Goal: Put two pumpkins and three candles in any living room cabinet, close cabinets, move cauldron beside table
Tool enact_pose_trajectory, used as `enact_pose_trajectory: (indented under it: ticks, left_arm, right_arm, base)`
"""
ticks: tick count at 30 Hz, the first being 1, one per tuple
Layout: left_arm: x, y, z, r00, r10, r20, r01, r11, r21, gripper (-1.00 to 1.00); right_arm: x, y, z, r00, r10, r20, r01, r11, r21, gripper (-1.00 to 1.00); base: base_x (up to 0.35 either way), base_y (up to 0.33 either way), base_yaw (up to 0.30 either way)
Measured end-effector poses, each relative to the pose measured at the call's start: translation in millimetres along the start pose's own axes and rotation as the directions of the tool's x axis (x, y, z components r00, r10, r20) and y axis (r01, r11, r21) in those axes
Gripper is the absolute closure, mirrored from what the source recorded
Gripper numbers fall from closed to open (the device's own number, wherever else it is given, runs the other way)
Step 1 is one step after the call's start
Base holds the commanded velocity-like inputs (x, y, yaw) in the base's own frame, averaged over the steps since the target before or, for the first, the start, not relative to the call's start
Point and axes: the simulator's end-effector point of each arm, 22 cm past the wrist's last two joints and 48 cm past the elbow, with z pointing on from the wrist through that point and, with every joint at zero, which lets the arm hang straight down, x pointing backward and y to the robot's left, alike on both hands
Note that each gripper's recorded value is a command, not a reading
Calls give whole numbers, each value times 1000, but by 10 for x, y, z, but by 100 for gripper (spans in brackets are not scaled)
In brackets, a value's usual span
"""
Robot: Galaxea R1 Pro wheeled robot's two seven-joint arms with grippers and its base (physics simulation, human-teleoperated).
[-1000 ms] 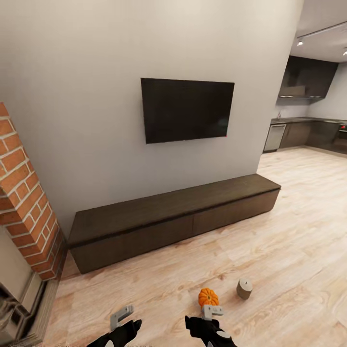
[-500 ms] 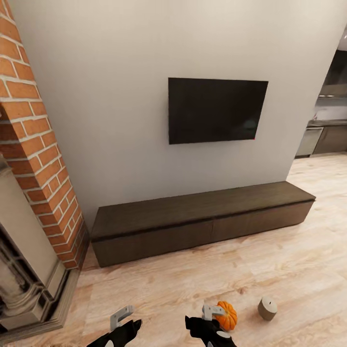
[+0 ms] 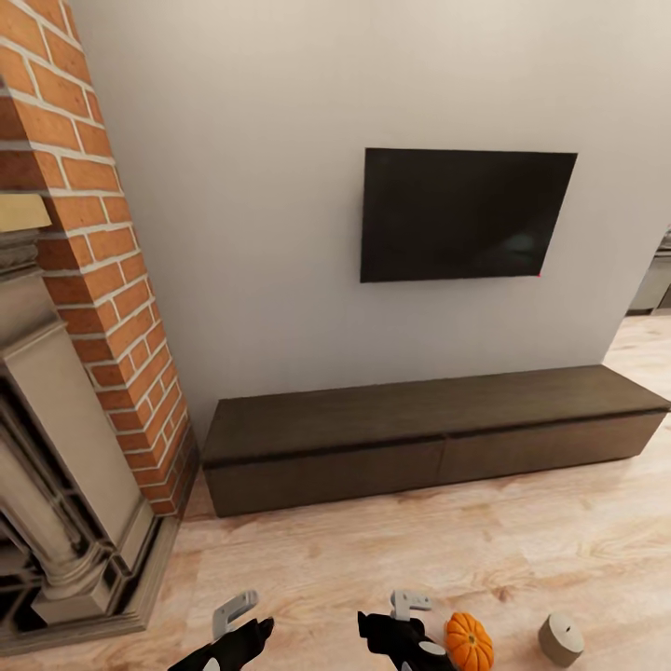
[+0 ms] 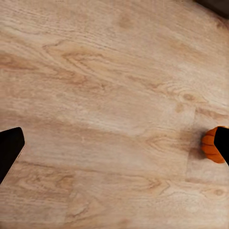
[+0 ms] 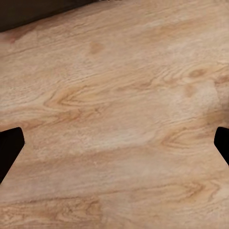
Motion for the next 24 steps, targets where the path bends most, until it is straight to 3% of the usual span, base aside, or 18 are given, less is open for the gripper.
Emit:
enact_pose_trajectory:
  ticks: [10,18,24]
  left_arm:
    - [1,0,0,1000,0,0,0,1000,0,-100]
    - [-2,-1,2,1000,0,0,0,1000,1,-100]
    - [-39,37,-3,1000,5,5,-5,1000,2,-100]
  right_arm:
    - [-8,-1,-1,1000,5,2,-5,1000,0,-100]
    - [-1,-19,1,1000,9,3,-9,1000,5,-100]
    - [-141,-45,-4,997,28,67,-29,1000,10,-100]
  base:
    - [147,157,1]
    - [38,27,0]
    - [1,1,0]
